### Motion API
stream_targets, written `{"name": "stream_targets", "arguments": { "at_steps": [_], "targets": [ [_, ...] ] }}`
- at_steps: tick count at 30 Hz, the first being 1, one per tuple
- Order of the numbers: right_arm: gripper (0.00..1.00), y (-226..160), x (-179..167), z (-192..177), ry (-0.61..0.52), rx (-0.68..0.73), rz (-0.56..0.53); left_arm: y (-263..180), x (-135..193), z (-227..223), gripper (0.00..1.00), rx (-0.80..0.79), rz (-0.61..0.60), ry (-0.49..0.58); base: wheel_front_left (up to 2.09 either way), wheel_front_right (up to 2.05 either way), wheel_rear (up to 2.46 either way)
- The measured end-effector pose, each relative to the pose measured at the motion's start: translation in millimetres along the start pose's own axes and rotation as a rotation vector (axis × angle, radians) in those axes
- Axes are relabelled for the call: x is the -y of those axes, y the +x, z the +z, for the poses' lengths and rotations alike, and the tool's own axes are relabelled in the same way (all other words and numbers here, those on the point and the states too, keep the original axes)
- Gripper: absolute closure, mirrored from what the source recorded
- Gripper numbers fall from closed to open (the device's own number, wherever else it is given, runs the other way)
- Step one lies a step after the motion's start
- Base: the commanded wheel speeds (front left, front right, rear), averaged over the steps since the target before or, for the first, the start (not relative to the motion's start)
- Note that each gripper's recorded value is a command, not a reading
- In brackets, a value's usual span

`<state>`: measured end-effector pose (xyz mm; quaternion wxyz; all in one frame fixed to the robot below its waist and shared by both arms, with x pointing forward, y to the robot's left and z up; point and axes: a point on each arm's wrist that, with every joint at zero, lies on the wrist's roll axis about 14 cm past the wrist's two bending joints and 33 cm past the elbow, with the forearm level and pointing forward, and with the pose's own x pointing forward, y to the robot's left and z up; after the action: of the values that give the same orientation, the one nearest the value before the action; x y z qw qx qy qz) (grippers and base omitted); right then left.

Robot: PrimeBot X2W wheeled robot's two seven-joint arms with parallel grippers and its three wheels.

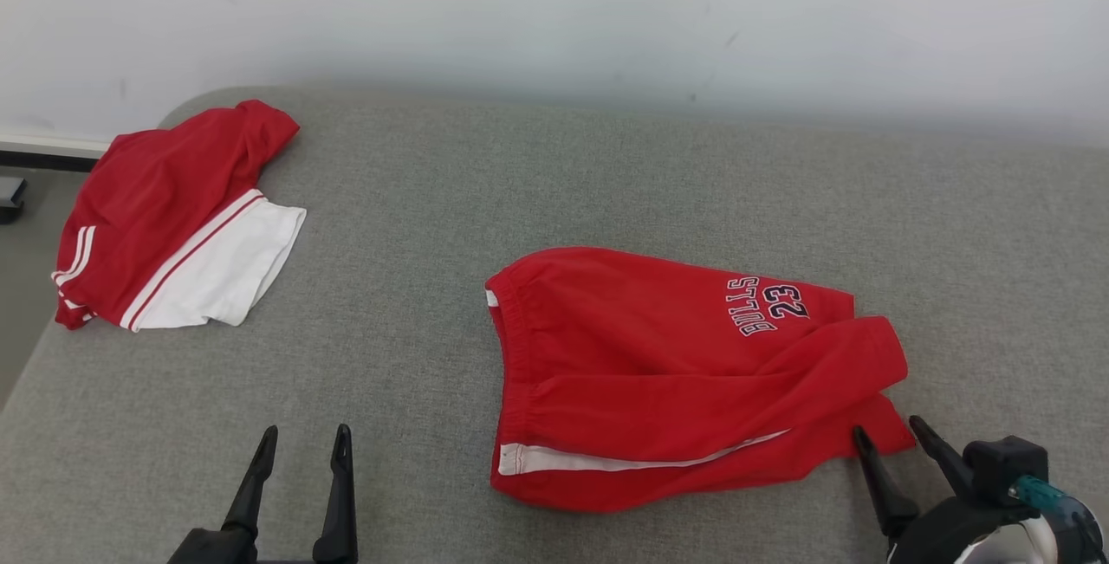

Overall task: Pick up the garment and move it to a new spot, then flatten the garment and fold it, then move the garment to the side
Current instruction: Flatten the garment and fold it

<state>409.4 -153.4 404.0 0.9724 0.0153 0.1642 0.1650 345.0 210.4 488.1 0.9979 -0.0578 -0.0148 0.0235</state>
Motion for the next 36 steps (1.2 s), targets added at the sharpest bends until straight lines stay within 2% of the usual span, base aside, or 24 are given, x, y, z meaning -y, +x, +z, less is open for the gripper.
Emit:
{"name": "stream_targets", "arguments": {
  "at_steps": [3,4,5,6,7,14,21,26,29,31,32,33,36],
  "targets": [
    [0.0,6,1,-1,-0.003,-0.012,-0.003,1,0,-2,0.0,-0.007,-0.001,0.0,0.0,0.0,0.0],
    [0.09,8,1,-2,-0.006,-0.017,-0.004,2,1,-3,0.0,-0.008,-0.002,0.001,0.0,0.0,0.0],
    [0.4,10,0,-3,-0.007,-0.024,-0.003,2,0,-3,0.0,-0.009,-0.002,0.001,0.0,0.0,0.0],
    [0.56,12,-1,-6,-0.006,-0.037,-0.002,3,0,-3,0.0,-0.009,-0.002,0.001,0.0,0.0,0.0],
    [1.0,13,-2,-9,-0.005,-0.048,0.0,4,0,-3,0.0,-0.009,-0.002,0.002,0.0,0.0,0.0],
    [1.0,14,-4,1,-0.001,0.002,0.004,4,3,-5,0.0,-0.016,-0.01,0.0,0.0,0.0,0.0],
    [1.0,-14,1,31,0.01,0.145,-0.012,7,12,-4,0.0,-0.011,-0.039,-0.01,0.0,0.0,0.0],
    [1.0,-48,-6,24,0.007,0.17,-0.016,8,17,-5,0.0,-0.013,-0.054,-0.016,0.0,0.0,0.0],
    [1.0,-64,-9,8,0.023,0.14,-0.03,8,20,-7,0.0,-0.016,-0.06,-0.02,0.0,0.0,0.0],
    [0.4,-71,-10,0,0.027,0.123,-0.037,9,21,-7,0.0,-0.016,-0.063,-0.023,0.0,0.0,0.0],
    [0.06,-72,-11,0,0.031,0.126,-0.04,9,22,-6,0.0,-0.016,-0.066,-0.024,0.0,0.0,0.0],
    [0.0,-73,-11,1,0.037,0.132,-0.044,9,22,-6,0.0,-0.015,-0.067,-0.024,0.0,0.0,0.0],
    [0.0,-77,-10,2,0.042,0.14,-0.053,8,23,-6,0.0,-0.015,-0.069,-0.025,0.0,0.0,0.0]
  ]
}}
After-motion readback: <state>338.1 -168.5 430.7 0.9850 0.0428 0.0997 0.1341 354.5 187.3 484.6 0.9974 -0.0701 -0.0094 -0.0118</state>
